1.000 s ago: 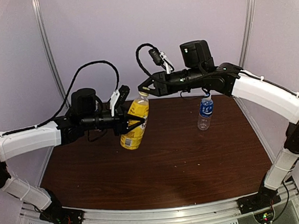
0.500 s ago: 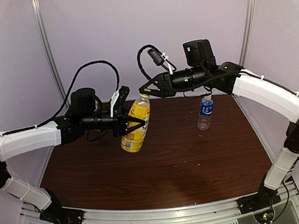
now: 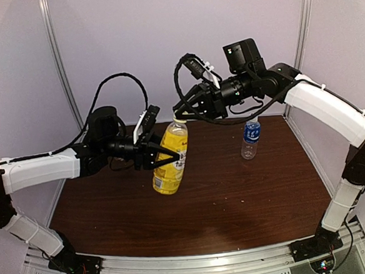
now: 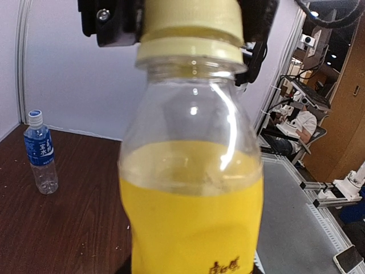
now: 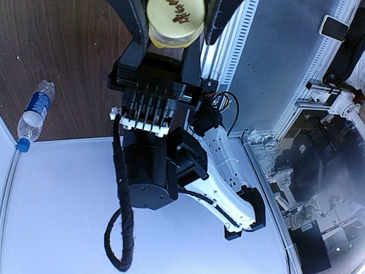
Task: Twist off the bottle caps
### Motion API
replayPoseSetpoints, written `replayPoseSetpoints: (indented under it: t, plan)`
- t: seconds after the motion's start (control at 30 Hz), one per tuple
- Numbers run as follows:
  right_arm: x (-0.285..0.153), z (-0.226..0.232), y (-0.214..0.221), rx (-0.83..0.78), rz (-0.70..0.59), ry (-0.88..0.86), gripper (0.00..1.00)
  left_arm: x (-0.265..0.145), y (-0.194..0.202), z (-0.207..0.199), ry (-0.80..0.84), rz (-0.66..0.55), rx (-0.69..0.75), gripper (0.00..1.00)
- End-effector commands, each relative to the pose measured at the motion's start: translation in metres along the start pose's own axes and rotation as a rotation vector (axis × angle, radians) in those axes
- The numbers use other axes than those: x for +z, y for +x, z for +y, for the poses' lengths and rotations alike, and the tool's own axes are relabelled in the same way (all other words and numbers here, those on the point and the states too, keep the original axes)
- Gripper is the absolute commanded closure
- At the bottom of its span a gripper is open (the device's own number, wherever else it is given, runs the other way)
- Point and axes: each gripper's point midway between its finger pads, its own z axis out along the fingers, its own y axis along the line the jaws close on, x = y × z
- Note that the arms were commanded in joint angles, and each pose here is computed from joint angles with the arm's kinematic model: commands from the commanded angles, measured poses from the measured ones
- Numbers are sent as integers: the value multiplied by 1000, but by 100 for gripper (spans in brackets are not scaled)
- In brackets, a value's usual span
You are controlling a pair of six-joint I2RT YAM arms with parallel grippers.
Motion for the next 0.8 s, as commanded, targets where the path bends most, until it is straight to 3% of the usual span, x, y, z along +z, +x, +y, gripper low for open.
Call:
replayPoseSetpoints:
  t: [0.0, 0.23, 0.37, 0.53, 0.77]
  plan:
    - [-6, -14, 5, 30, 17, 63, 69, 0, -23, -5, 7, -53, 84, 63]
    - [-22, -30, -22, 173, -92, 232, 29, -4, -15, 35, -226, 7, 82, 64]
    - [-31, -42, -32, 256, -167, 327, 15, -9, -13, 51, -332, 23, 79, 64]
    - [-40, -63, -31, 361, -240, 478, 11, -19, -12, 68, -453, 27, 76, 64]
    - [-36, -91, -11, 463, -229, 653, 15, -26, -12, 77, -522, 30, 76, 63]
